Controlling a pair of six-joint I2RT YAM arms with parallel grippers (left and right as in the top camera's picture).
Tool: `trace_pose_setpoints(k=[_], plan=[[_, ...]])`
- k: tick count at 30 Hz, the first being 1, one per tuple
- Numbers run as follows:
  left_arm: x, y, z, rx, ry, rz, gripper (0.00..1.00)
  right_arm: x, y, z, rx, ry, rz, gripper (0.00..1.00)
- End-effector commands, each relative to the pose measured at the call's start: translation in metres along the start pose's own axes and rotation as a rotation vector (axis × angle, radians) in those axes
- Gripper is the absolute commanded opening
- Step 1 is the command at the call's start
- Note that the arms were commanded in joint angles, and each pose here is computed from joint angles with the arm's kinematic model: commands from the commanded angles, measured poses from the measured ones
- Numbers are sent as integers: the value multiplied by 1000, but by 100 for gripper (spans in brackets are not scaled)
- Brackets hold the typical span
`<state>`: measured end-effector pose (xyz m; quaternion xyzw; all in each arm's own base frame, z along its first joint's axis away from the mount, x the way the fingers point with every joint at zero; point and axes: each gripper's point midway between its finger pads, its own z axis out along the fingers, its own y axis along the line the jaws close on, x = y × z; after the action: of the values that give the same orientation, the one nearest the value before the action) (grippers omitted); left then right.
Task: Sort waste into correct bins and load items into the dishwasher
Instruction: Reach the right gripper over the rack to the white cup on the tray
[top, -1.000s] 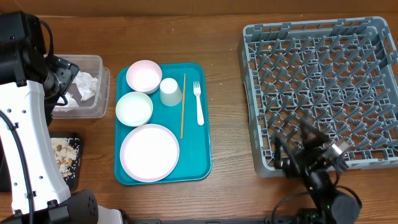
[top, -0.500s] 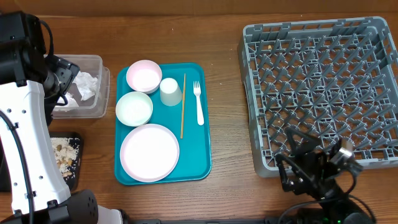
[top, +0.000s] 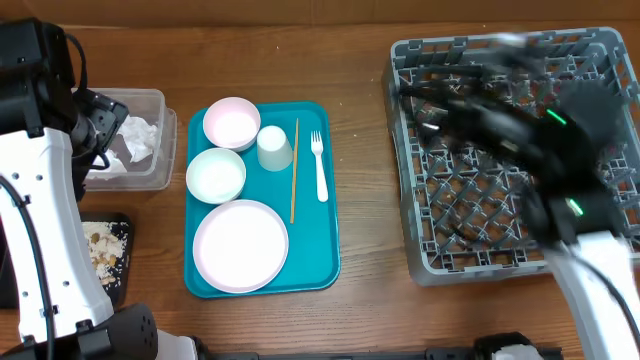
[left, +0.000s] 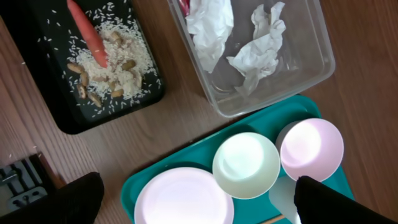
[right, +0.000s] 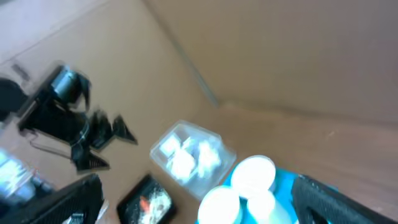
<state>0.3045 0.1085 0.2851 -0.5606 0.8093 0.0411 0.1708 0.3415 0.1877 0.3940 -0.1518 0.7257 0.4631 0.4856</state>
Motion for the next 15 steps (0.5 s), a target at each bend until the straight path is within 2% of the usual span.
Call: trace_pose_setpoints(k=[1,3,9,15], plan=[[-3,0,-1,2,-7,-25,100,14,-11,63,162,99,-179,100],[-3,0,-1,2,-7,-26,100,33,-28,93,296,156,-184,100],[-3,0,-1,2,-7,-26,100,103,-59,164,471,252,-239,100],[-3,0,-1,2,-7,-26,100,131,-66,194,396,278,-178,100]])
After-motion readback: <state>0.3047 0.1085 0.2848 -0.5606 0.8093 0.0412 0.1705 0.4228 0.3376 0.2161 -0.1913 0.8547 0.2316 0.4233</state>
